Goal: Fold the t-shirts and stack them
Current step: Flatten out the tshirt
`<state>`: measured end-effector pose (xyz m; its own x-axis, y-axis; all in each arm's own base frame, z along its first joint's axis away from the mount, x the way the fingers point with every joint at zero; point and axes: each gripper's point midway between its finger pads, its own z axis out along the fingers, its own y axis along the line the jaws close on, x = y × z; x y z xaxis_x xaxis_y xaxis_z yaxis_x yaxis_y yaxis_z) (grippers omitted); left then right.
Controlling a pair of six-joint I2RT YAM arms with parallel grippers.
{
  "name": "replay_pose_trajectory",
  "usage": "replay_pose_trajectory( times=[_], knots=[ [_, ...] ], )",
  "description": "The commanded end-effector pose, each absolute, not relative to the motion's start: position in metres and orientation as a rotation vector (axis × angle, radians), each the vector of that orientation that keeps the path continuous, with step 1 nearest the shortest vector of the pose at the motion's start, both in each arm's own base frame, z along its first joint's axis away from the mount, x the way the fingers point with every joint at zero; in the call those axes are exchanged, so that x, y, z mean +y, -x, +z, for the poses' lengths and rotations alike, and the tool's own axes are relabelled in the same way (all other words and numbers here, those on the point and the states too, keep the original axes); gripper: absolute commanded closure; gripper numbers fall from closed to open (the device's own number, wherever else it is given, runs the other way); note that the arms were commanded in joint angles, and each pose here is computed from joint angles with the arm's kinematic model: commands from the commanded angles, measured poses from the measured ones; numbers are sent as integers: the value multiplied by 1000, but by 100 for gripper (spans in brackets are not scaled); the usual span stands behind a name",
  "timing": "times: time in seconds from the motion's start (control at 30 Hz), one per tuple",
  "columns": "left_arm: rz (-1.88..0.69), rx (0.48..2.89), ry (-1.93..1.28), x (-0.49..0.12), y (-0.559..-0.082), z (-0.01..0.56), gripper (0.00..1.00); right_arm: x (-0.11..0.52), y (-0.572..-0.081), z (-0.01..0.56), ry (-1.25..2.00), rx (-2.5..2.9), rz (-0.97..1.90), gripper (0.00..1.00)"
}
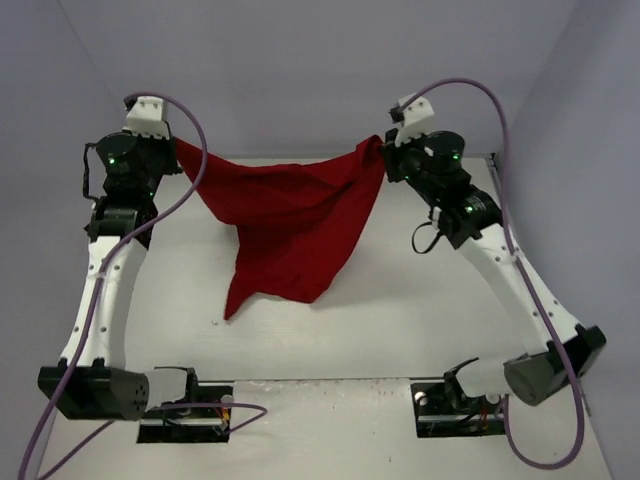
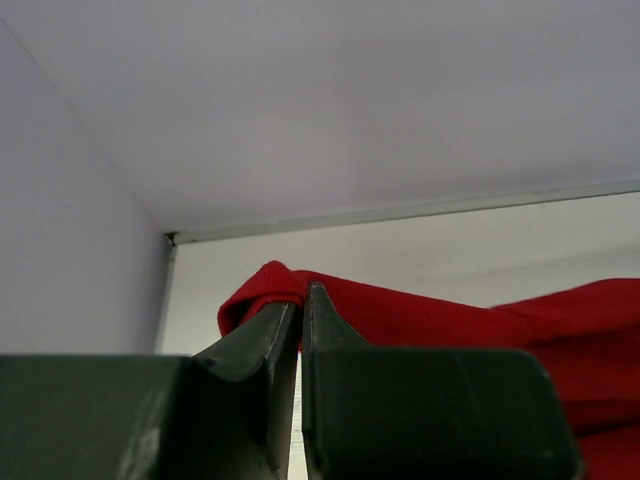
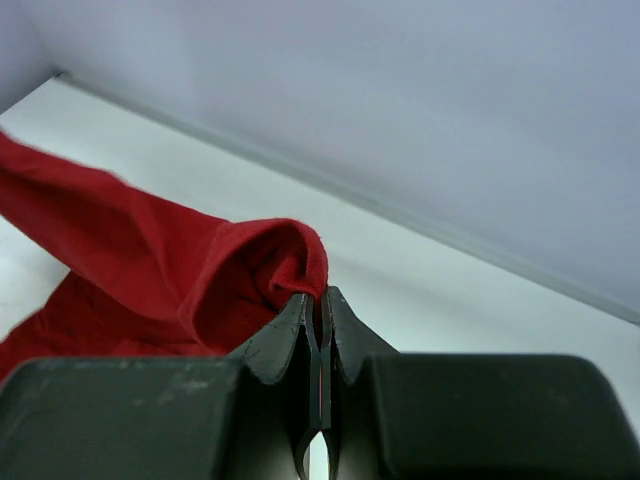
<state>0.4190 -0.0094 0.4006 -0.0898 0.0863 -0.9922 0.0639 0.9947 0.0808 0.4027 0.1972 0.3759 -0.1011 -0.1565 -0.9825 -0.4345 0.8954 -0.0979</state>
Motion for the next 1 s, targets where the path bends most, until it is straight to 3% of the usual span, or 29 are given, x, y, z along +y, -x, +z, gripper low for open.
replay_pose_trajectory(
  times=[0.0, 0.3, 0.7, 0.97],
  knots=[
    [135, 1375, -165, 0, -380, 490, 100, 150, -379, 425, 394, 1541, 171, 100],
    [286, 1250, -43, 31, -341, 548, 100, 86, -340, 499, 227, 1372, 17, 100],
    [353, 1090, -5, 40, -316, 602, 100, 51, -309, 577, 102, 1188, -83, 100],
    [294, 1179, -24, 32, -340, 568, 100, 53, -334, 547, 126, 1219, -130, 100]
  ],
)
